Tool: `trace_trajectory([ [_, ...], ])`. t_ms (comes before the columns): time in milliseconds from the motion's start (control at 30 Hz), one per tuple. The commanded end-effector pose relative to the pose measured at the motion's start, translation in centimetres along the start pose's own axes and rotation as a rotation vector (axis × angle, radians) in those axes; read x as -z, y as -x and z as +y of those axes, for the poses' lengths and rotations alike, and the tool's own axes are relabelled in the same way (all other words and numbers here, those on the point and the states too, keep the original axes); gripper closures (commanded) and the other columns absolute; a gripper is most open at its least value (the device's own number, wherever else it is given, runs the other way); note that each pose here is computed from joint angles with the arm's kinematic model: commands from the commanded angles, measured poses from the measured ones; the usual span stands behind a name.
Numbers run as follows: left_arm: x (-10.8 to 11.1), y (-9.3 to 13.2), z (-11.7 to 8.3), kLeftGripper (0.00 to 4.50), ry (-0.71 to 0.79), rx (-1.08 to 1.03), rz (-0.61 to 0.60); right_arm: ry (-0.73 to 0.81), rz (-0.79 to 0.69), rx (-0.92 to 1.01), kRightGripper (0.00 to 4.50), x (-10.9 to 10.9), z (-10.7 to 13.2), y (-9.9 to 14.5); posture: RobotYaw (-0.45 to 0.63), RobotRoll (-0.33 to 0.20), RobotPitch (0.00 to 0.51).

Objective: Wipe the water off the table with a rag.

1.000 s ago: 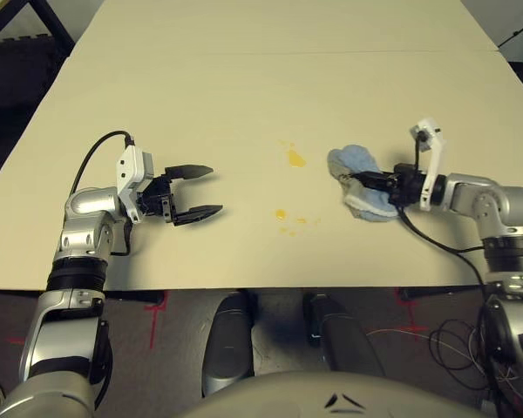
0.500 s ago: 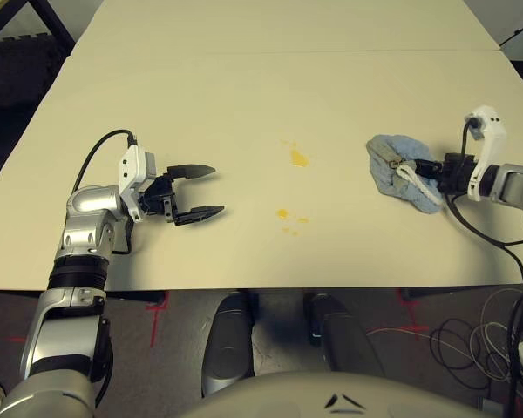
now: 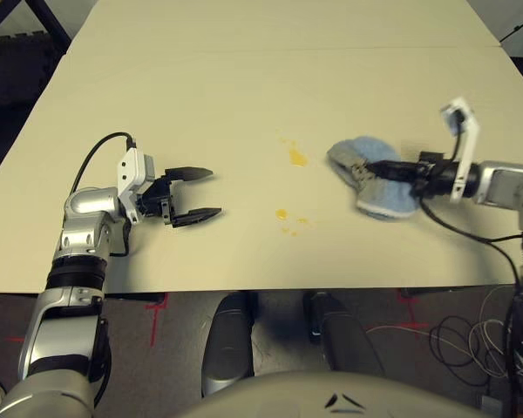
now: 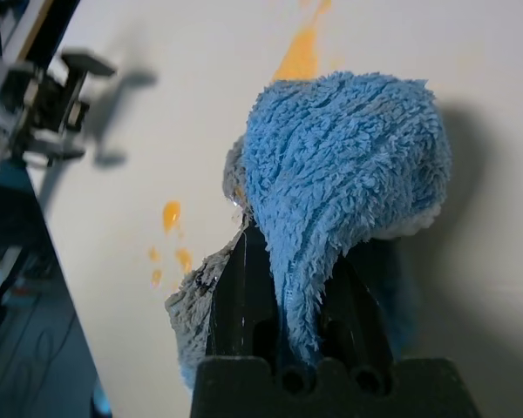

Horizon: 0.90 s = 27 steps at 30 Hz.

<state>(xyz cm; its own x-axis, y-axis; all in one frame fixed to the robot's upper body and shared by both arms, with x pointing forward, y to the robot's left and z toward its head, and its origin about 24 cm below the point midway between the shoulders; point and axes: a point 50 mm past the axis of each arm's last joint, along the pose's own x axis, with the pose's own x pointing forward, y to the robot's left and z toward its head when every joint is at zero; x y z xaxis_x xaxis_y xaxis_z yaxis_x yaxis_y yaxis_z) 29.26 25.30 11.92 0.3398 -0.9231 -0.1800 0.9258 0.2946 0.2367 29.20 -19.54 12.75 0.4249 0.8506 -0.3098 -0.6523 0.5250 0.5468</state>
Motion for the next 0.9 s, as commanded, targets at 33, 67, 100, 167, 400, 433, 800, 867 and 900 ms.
trace_trajectory([
  [33,-0.1,0.2,-0.2,0.00,-0.006,0.015,0.020,0.000,0.079,-0.030,4.30,1.6,0.7,-1.2,0.11,0.000,0.222],
  [67,-0.1,0.2,-0.2,0.00,-0.006,0.015,0.020,0.000,0.098,-0.040,4.30,2.0,0.9,-1.6,0.12,0.000,0.223],
  [100,-0.1,0.2,-0.2,0.00,-0.006,0.014,0.021,0.001,0.118,-0.049,4.30,2.5,1.1,-2.0,0.12,0.000,0.223],
  [167,0.0,0.2,-0.3,0.00,-0.006,0.015,0.024,0.003,0.146,-0.063,4.30,3.3,1.4,-2.8,0.12,0.000,0.224],
  [400,0.1,0.2,-0.5,0.00,-0.006,0.016,0.030,0.031,0.188,-0.163,4.30,4.5,4.1,-6.5,0.12,0.000,0.225],
  [433,0.1,0.2,-0.5,0.00,-0.006,0.016,0.031,0.034,0.190,-0.170,4.30,4.6,4.3,-6.9,0.12,0.000,0.225],
  [800,-0.2,0.0,-0.5,0.00,-0.009,0.007,0.020,0.068,0.230,-0.243,4.30,5.1,6.8,-11.3,0.14,0.000,0.230],
  [867,-0.2,0.0,-0.5,0.00,-0.008,0.007,0.020,0.078,0.234,-0.263,4.30,5.0,7.4,-12.2,0.14,0.000,0.230],
  [900,-0.2,0.0,-0.5,0.00,-0.008,0.007,0.020,0.082,0.235,-0.272,4.30,4.9,7.7,-12.6,0.14,0.000,0.229],
])
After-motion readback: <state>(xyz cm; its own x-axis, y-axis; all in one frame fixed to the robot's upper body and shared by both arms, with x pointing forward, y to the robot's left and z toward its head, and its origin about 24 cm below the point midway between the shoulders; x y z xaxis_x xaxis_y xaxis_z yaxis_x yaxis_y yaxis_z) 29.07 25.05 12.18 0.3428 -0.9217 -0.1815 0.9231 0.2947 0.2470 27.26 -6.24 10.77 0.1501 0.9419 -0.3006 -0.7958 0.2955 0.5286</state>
